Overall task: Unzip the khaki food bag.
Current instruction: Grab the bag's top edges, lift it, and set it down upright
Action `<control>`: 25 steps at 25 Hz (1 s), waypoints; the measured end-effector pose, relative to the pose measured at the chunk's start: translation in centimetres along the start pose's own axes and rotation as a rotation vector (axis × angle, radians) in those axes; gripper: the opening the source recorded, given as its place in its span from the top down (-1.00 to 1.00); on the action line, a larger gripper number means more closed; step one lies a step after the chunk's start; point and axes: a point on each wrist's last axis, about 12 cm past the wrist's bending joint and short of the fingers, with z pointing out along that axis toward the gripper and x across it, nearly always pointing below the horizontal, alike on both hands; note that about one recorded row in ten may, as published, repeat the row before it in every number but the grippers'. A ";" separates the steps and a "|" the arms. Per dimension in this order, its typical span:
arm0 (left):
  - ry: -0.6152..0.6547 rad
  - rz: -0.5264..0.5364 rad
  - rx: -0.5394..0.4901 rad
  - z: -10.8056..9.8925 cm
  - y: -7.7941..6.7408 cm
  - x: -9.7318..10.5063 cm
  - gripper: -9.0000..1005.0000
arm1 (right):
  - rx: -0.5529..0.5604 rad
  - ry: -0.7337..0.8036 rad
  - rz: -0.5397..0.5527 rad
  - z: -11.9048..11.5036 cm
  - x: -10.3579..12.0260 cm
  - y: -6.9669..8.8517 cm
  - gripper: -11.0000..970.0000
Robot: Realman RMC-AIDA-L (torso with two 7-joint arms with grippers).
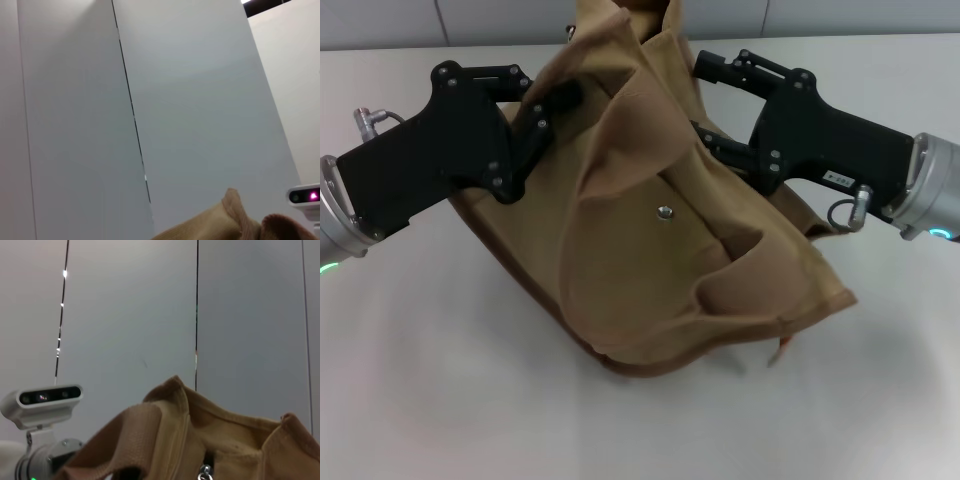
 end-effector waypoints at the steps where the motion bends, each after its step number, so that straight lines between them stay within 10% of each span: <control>1: -0.001 0.000 0.006 0.2 0.0 0.0 0.82 | 0.004 0.015 -0.004 0.3 0.1 -0.2 -0.70; 8: -0.005 0.002 0.016 0.4 0.0 -0.1 0.81 | 0.009 0.019 -0.042 0.5 0.3 -0.2 -0.51; 18: -0.014 0.010 0.033 1.0 0.4 -0.3 0.80 | -0.007 -0.026 -0.236 -0.2 1.0 1.7 0.47; 25: -0.014 0.008 0.035 1.2 0.4 -0.3 0.79 | 0.017 -0.040 -0.311 -0.2 1.6 2.6 0.42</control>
